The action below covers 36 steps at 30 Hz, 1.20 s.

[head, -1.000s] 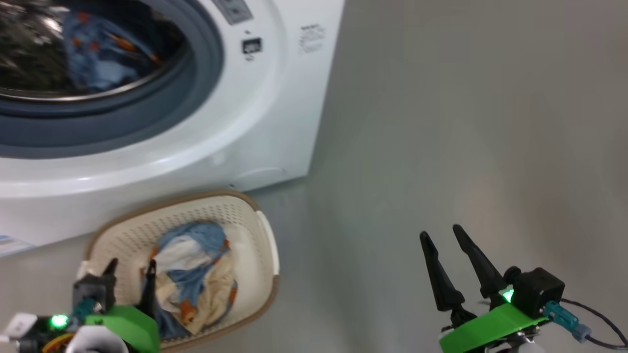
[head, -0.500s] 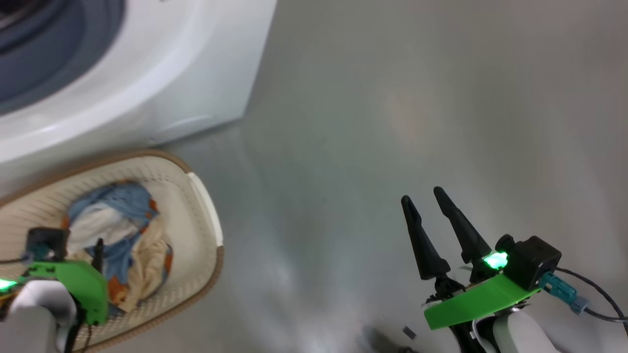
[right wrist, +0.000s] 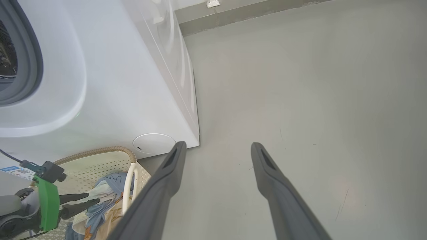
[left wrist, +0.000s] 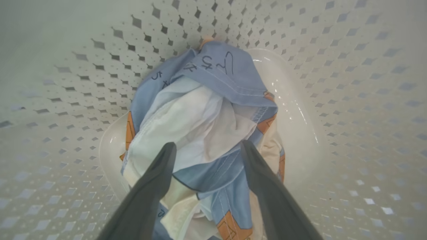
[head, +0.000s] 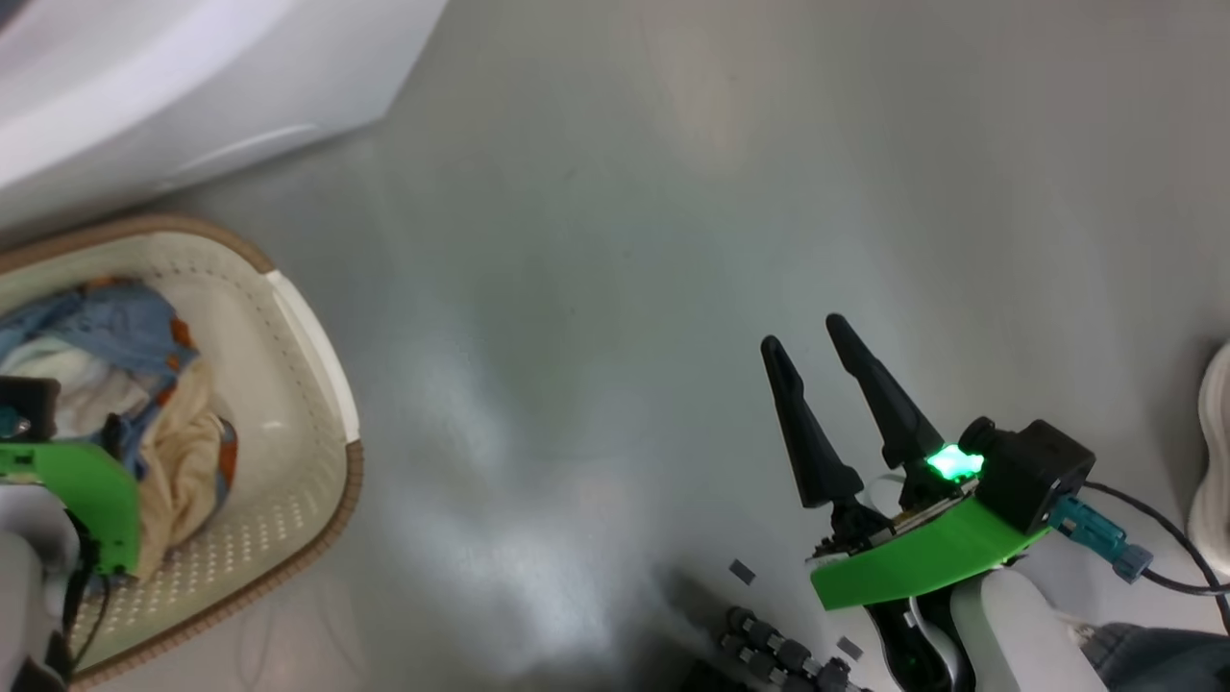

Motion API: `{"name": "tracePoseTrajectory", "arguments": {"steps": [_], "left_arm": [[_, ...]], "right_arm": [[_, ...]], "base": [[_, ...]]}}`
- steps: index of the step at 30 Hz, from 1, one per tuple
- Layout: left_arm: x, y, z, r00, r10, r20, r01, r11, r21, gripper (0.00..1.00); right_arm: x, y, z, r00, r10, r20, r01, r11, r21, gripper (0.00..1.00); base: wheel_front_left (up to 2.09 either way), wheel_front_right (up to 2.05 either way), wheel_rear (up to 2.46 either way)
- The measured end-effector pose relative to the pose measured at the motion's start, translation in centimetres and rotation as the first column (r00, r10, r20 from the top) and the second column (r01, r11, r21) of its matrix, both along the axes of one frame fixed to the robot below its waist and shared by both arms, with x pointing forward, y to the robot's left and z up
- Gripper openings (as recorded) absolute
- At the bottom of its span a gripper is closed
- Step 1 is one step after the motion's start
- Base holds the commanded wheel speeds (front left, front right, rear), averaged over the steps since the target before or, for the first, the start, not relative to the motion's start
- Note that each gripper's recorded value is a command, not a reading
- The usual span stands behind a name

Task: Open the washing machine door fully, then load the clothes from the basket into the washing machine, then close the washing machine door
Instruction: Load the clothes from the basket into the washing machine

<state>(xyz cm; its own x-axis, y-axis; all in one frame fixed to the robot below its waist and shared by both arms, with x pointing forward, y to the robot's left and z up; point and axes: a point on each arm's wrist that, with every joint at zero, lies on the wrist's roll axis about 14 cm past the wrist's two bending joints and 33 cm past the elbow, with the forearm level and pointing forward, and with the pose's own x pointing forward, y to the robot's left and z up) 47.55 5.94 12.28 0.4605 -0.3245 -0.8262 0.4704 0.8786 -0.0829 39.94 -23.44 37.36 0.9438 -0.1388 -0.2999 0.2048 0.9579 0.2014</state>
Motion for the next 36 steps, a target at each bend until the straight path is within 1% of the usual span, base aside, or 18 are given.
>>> {"name": "tracePoseTrajectory", "arguments": {"steps": [6,12,17,22,31,34,36], "left_arm": [[0.4,0.2,-2.8,0.999,-0.041,-0.034,0.043,0.998,0.052,1.0],[-0.5,-0.6,-4.9,0.991,-0.105,-0.081,0.11,0.992,0.068,1.0],[-1.6,-1.2,-5.6,0.981,-0.13,-0.145,0.138,0.989,0.047,1.0],[-1.8,-2.1,-5.5,0.974,-0.158,-0.165,0.163,0.986,0.021,1.0],[-3.1,-2.8,-6.2,0.947,-0.22,-0.232,0.233,0.972,0.026,1.0],[-4.2,-2.9,-6.4,0.932,-0.236,-0.275,0.254,0.967,0.031,1.0],[-4.5,-3.2,-6.5,0.927,-0.248,-0.28,0.265,0.964,0.024,1.0]], "right_arm": [[0.0,0.1,-1.6,0.999,0.005,-0.045,-0.005,1.0,0.0,1.0],[0.0,-0.1,-2.7,0.997,0.001,-0.074,-0.002,1.0,-0.01,1.0],[0.1,-0.2,-3.1,0.996,0.001,-0.084,-0.001,1.0,-0.009,1.0],[0.1,0.1,-3.2,0.997,0.006,-0.082,-0.006,1.0,-0.004,1.0],[0.2,0.0,-3.5,0.996,0.003,-0.088,-0.004,1.0,-0.004,1.0],[0.2,0.0,-3.6,0.996,0.004,-0.091,-0.004,1.0,-0.002,1.0],[0.2,0.0,-3.7,0.996,0.001,-0.091,-0.001,1.0,0.003,1.0]], "base": [[0.0,0.0,0.0],[0.0,0.0,0.0],[0.0,0.0,0.0],[0.0,0.0,0.0],[0.0,0.0,0.0],[0.0,0.0,0.0],[0.0,0.0,0.0]]}}
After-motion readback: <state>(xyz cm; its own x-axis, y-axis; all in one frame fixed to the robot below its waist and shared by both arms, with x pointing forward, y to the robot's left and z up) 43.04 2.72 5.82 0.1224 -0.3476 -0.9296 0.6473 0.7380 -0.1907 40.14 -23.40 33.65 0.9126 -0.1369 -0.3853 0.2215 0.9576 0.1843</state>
